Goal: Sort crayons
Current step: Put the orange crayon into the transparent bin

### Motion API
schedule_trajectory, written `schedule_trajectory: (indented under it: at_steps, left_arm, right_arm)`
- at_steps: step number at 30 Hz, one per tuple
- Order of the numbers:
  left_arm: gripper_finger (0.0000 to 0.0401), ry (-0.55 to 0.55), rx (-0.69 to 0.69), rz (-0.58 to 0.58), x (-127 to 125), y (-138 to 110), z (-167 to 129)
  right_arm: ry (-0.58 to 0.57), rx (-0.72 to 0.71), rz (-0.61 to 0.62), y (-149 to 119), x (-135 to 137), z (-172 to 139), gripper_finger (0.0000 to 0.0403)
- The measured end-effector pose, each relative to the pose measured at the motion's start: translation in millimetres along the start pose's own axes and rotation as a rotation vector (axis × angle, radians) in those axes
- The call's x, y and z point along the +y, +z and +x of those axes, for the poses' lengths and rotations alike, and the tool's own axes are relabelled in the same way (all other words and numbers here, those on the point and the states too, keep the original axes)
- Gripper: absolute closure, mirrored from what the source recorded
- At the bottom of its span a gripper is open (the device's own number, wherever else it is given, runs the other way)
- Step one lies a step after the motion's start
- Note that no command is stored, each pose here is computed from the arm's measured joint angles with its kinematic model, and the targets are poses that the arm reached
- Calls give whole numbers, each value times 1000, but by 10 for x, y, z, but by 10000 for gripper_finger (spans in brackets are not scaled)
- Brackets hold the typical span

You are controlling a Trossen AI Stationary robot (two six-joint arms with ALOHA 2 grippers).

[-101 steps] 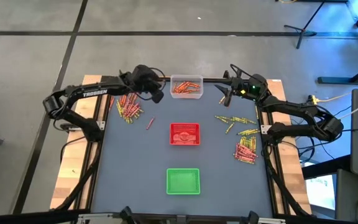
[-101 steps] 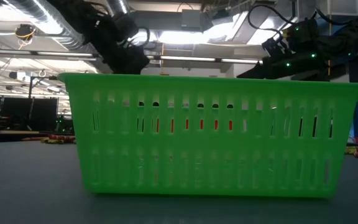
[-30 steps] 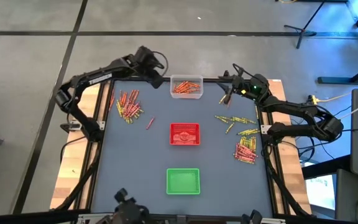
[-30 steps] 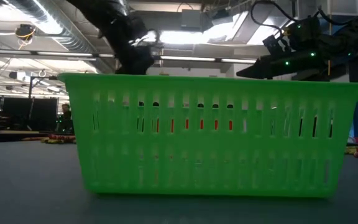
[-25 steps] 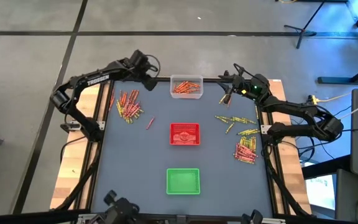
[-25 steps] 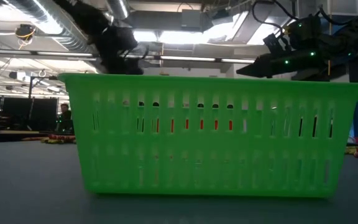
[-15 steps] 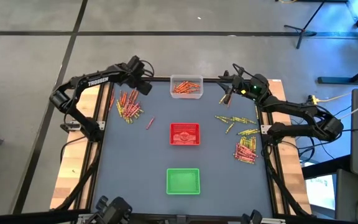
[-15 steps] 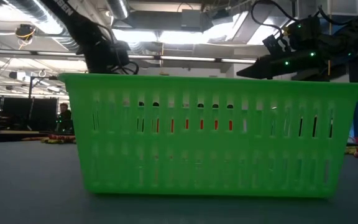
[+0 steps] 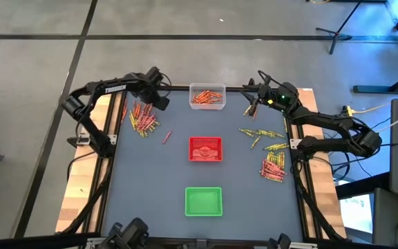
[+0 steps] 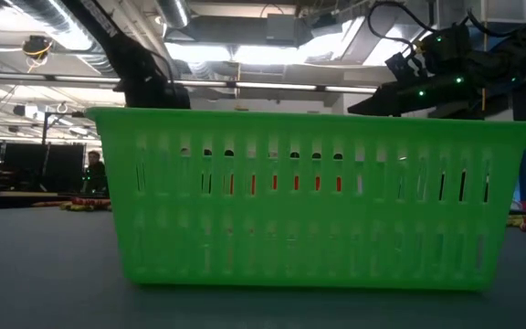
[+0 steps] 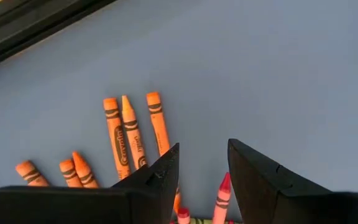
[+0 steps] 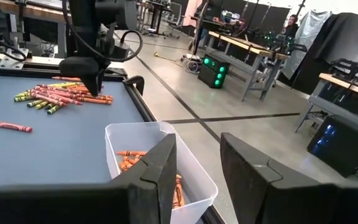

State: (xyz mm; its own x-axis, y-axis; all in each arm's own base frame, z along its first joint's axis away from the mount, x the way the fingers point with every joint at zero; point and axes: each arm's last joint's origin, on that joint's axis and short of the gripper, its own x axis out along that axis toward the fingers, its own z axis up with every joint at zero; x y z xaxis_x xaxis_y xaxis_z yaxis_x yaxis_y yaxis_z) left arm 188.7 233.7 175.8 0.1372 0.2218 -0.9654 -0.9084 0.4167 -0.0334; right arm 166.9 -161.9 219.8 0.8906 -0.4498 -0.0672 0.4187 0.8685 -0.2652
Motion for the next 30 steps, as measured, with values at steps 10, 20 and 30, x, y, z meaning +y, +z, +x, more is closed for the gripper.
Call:
schedule_trajectory:
  at_steps: [10,20,30]
  left_arm:
    - [280,22,66,-7,93,18,219]
    - [284,19,135,9,132,16,427]
    - [370,13,133,45,141,19,437]
  right_arm:
    - [-1,-4,-2,4,-1,0,279]
    - [-1,-4,-2,4,-1,0,279]
    - [0,-4,-2,5,-1,0,279]
